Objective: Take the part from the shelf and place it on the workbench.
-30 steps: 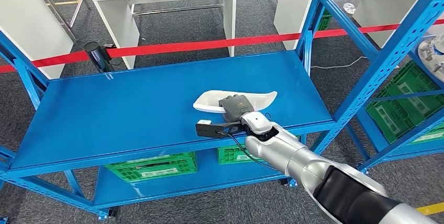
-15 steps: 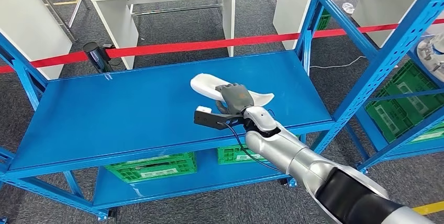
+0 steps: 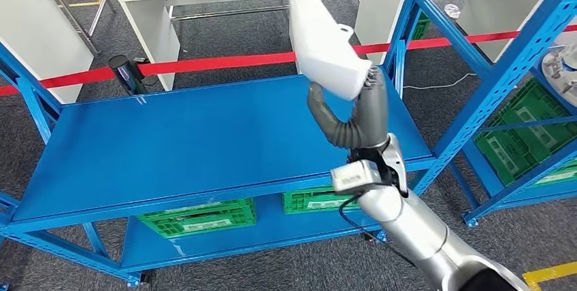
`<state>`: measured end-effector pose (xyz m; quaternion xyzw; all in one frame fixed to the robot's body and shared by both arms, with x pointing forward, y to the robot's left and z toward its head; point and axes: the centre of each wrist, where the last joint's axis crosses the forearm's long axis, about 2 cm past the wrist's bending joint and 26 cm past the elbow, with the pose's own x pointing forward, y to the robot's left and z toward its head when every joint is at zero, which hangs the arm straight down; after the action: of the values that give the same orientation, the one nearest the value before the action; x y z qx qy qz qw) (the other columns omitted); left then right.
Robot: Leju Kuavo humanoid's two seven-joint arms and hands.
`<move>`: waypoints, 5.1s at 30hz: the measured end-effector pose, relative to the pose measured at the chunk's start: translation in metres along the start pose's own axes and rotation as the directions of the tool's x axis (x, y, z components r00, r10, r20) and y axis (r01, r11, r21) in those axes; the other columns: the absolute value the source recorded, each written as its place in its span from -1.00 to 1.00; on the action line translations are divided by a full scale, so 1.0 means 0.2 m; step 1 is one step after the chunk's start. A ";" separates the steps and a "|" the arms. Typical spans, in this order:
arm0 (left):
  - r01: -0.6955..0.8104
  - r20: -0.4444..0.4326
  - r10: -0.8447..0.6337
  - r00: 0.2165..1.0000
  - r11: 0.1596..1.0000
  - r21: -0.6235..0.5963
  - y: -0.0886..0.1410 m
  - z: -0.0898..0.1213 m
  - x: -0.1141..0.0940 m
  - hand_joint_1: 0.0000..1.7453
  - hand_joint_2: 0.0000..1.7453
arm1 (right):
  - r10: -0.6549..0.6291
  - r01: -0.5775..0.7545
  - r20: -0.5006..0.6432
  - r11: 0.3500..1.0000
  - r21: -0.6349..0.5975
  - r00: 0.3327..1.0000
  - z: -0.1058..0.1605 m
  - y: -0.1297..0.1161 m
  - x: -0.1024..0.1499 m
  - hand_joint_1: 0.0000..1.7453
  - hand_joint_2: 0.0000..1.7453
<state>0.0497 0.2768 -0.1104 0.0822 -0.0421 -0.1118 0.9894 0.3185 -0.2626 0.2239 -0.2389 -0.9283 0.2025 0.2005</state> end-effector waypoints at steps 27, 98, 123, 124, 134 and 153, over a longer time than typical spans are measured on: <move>0.060 0.023 -0.060 0.998 0.998 -0.013 -0.06 0.01 0.03 -1.00 1.00 | -0.107 0.099 -0.068 0.989 -0.107 0.992 0.48 0.11 0.50 1.00 1.00; 0.031 0.025 -0.031 0.999 0.999 -0.025 -0.04 0.01 0.06 -1.00 1.00 | -0.251 0.271 -0.382 0.963 -0.002 0.889 0.64 0.26 0.52 1.00 1.00; 0.027 0.014 -0.026 1.000 0.999 -0.033 -0.03 0.01 0.04 -1.00 1.00 | -0.192 0.215 -0.448 0.977 0.001 0.873 0.69 0.28 0.49 1.00 1.00; 0.029 0.023 -0.028 0.999 0.999 -0.035 -0.03 0.01 0.05 -1.00 1.00 | -0.191 0.216 -0.455 0.976 0.001 0.869 0.69 0.28 0.48 1.00 1.00; 0.041 0.064 -0.038 0.997 0.998 -0.049 -0.05 0.02 0.15 -1.00 1.00 | -0.200 0.233 -0.471 0.972 0.013 0.859 0.70 0.30 0.47 1.00 1.00; 0.021 0.073 -0.017 0.997 0.998 -0.053 -0.05 0.01 0.03 -1.00 1.00 | -0.198 0.241 -0.479 0.970 0.030 0.855 0.72 0.33 0.45 1.00 1.00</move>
<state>0.0540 0.2658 -0.1095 0.0519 -0.0743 -0.1252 0.9880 0.2031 -0.2019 0.0974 -0.1642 -0.8626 0.1548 0.4527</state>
